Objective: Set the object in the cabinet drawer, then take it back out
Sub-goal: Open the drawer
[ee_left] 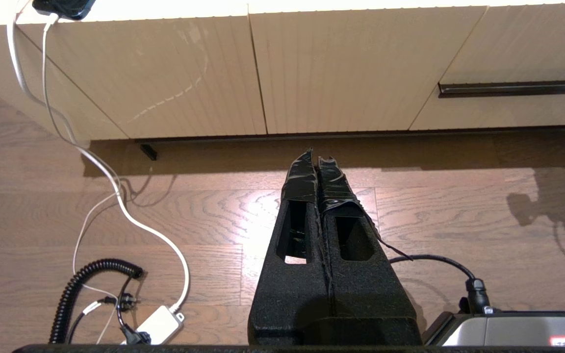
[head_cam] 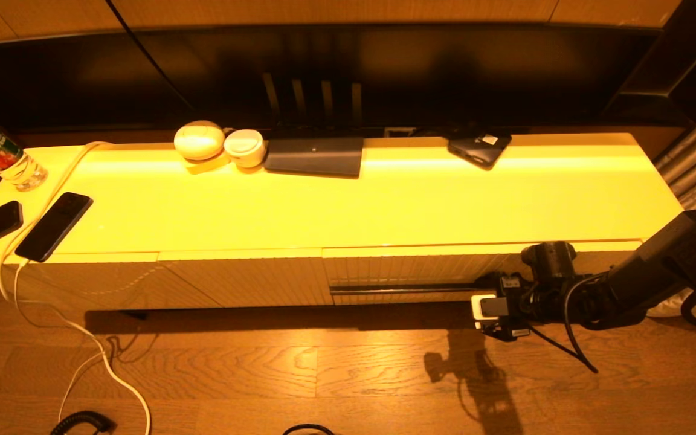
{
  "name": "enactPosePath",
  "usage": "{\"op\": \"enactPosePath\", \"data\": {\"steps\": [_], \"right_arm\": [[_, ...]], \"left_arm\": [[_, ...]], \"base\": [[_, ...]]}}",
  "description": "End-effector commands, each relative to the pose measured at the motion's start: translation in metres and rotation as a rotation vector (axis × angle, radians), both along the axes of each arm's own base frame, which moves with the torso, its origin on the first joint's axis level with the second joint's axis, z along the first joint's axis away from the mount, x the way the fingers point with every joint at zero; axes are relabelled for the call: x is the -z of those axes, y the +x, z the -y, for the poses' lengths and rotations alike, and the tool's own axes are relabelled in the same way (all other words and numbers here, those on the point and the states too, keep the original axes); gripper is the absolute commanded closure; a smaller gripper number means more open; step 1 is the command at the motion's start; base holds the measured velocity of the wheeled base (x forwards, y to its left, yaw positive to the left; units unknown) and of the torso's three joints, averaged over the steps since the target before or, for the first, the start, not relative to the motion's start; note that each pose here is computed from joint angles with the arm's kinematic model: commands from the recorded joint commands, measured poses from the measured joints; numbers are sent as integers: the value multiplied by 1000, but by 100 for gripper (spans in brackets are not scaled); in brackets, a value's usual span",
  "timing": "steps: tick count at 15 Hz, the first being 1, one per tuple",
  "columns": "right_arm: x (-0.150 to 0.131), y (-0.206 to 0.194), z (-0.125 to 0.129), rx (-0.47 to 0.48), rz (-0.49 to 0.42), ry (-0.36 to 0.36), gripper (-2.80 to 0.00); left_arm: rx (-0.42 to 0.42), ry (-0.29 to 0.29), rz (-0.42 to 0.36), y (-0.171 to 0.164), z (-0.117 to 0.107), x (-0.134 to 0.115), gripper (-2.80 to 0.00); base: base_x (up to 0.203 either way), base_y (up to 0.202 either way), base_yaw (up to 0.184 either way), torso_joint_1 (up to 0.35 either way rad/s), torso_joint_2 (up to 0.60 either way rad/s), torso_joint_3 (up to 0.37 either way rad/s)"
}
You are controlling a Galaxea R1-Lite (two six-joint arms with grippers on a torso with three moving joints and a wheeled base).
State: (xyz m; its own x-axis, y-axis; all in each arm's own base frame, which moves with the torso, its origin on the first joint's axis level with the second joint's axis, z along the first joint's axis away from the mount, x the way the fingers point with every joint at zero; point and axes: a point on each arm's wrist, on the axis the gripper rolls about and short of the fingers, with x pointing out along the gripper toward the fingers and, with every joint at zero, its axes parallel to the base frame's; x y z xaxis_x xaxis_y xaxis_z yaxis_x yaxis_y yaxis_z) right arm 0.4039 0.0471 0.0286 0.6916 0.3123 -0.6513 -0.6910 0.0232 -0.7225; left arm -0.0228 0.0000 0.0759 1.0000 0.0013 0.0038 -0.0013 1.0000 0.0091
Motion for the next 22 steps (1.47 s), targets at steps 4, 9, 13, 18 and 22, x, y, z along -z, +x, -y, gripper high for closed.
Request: {"op": "enactPosePath", "data": {"steps": [4, 9, 13, 18, 22], "right_arm": [[14, -5, -1, -10, -50, -11, -280], [20, -19, -4, -25, -98, -11, -280], [33, -34, -7, -41, -161, -18, -280], [43, -63, -5, -100, -234, -50, -280], [31, -85, -1, -112, -253, -34, -280]], "left_arm": [[0, 0, -1, 0, 0, 0, 0], [0, 0, -1, 0, 0, 0, 0], [0, 0, -1, 0, 0, 0, 0], [0, 0, -1, 0, 0, 0, 0], [0, 0, -2, 0, 0, 1, 0]], "base": [[0, 0, 0, 0, 0, 0], [0, 0, 0, 0, 0, 0], [0, 0, 0, 0, 0, 0], [0, 0, 0, 0, 0, 0], [0, 0, 0, 0, 0, 0]]}}
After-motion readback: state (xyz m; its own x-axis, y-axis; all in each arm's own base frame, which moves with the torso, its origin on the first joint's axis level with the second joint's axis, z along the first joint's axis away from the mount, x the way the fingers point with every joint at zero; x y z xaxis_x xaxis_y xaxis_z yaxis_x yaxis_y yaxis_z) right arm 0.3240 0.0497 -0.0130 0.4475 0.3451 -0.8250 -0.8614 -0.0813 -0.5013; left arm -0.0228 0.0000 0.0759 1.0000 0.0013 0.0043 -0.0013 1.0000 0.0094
